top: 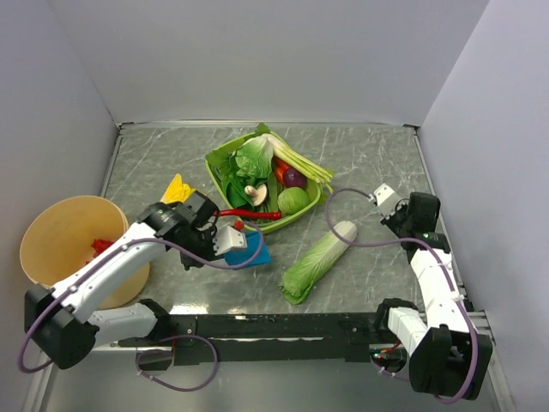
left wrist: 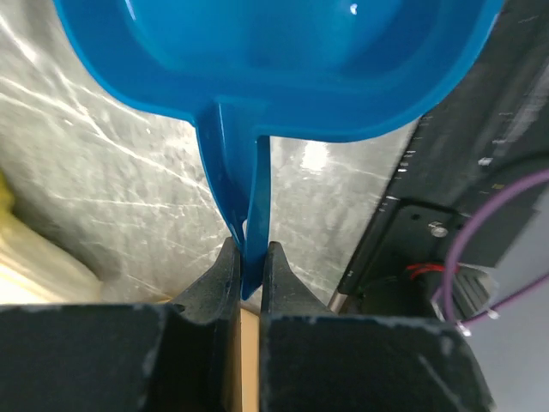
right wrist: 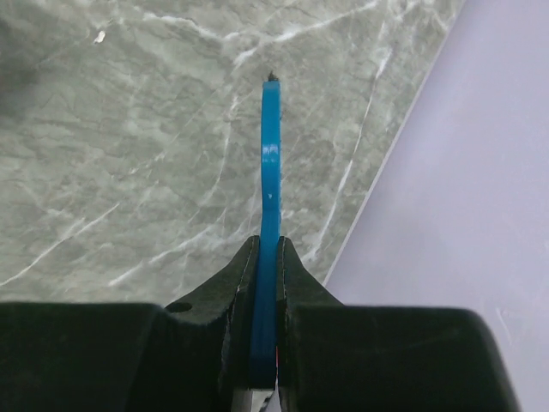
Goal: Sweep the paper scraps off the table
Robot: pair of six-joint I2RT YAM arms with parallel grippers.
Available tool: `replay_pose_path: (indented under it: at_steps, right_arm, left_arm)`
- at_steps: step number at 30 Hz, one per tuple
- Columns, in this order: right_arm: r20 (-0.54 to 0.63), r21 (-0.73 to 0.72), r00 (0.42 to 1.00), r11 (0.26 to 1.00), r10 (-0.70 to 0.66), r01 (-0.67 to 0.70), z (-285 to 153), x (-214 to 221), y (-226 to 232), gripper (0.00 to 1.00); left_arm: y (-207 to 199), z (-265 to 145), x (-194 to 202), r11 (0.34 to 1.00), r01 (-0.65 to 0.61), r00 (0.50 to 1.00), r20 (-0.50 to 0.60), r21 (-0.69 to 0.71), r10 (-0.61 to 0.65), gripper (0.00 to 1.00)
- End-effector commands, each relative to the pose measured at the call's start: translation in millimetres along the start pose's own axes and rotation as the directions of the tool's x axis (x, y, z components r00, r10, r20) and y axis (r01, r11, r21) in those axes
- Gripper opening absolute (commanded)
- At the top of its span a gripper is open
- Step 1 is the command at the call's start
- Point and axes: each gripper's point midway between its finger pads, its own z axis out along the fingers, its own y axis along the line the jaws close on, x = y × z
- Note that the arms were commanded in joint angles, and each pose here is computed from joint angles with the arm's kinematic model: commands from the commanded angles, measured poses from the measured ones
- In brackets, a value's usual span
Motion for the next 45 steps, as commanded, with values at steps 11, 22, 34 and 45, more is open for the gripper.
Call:
replay_pose_path:
  at_steps: [11, 22, 34, 45]
  right_arm:
    - [0.004, -0.009, 0.992, 0.992, -0.127, 0.127, 11, 6, 28, 0.03]
    - [-0.038, -0.185, 0.988, 0.973, -0.151, 0.142, -5, 34, 76, 0.20]
    - [0.070, -0.380, 0.995, 0.924, 0.067, -0.036, -97, -13, 94, 1.00]
    - [0.020, -0.011, 0.802, 0.803, 0.597, -0.596, -81, -70, -15, 1.00]
  left_arm:
    - [19, 75, 21, 0.998, -0.023, 0.978, -0.206, -0.059, 0.010, 0.09]
    - [15, 94, 46, 0.997, -0.038, 0.954, -0.300, -0.070, 0.015, 0.29]
    - [6, 50, 6, 0.995, -0.082, 0.993, -0.093, -0.054, 0.077, 0.87]
    - [46, 8, -36, 0.976, 0.088, 0.984, 0.167, -0.200, -0.054, 0.97]
